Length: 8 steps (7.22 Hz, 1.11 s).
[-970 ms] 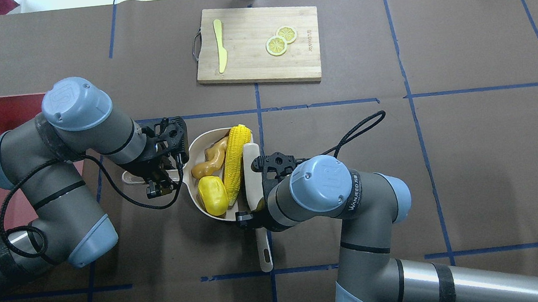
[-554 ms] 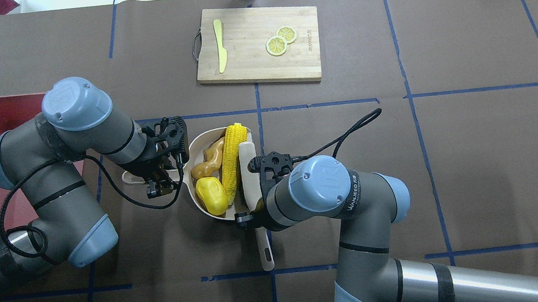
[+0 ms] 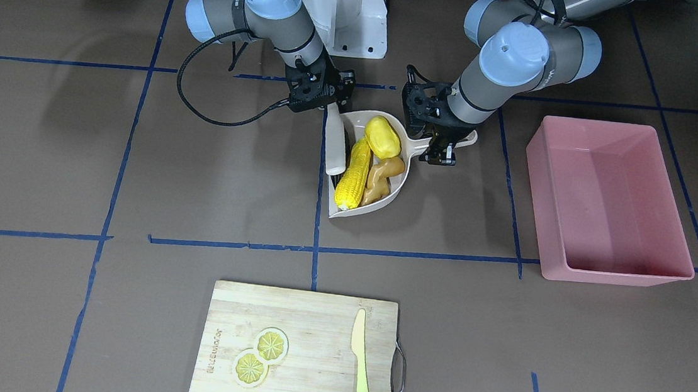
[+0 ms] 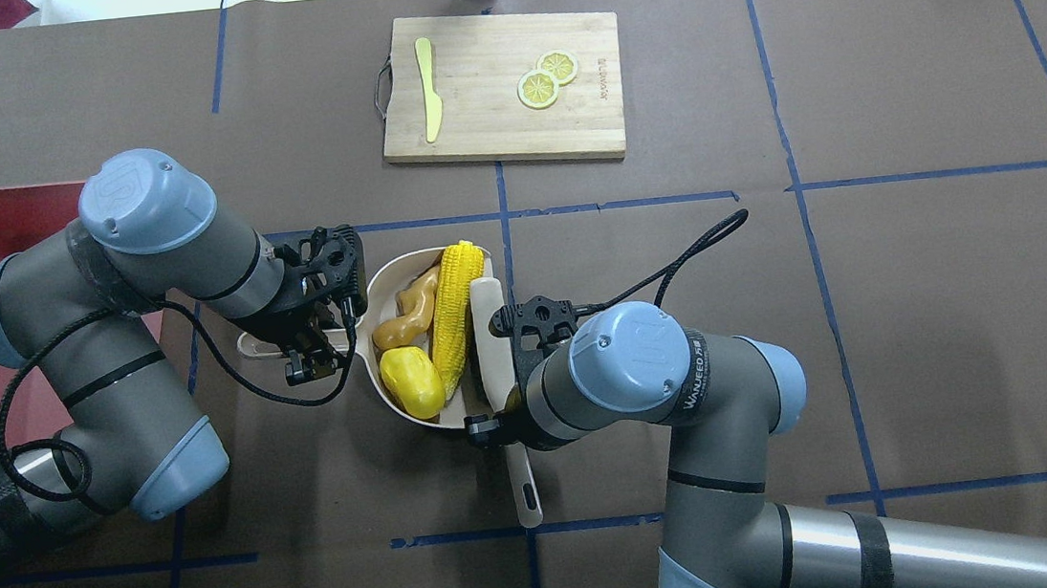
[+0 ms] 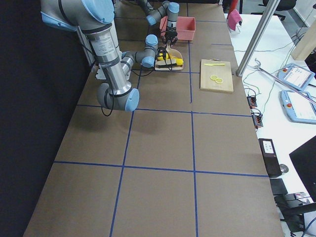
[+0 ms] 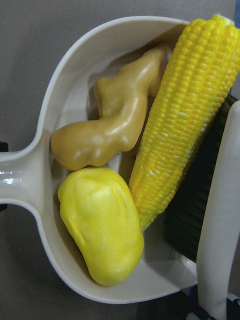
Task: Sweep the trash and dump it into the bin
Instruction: 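Sweep the corn, ginger and potato into the dustpan with the brush, then lift the brush away from the dustpan with the right gripper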
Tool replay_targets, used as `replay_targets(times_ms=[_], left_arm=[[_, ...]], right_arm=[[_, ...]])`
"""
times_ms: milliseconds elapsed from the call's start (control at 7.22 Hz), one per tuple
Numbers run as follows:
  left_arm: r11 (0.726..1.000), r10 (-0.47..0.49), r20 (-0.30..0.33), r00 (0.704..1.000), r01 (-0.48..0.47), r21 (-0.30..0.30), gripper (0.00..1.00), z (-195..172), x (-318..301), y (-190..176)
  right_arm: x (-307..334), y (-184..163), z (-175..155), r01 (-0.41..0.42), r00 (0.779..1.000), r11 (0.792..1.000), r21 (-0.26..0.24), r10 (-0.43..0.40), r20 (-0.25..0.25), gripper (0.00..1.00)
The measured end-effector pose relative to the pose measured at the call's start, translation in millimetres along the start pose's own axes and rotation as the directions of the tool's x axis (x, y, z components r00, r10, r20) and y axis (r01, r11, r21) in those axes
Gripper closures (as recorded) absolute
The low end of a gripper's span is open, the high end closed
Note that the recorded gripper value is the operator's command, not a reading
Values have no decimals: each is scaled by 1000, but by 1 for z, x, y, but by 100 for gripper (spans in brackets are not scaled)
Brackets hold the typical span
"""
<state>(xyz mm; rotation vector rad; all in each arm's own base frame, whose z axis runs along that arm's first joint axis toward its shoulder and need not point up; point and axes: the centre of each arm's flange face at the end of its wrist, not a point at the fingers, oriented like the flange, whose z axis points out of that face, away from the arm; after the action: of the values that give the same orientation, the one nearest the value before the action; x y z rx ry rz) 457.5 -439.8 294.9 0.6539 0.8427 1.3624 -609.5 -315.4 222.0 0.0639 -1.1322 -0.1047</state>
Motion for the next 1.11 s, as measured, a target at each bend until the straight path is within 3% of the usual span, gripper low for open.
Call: replay_targets(times_ms=[1109], left_arm=[[1000,-3,4,1000,3,5,100,-1,-1,1]], right_arm=[[2,1,-31,-35,991,999,-22,32,-133,100]])
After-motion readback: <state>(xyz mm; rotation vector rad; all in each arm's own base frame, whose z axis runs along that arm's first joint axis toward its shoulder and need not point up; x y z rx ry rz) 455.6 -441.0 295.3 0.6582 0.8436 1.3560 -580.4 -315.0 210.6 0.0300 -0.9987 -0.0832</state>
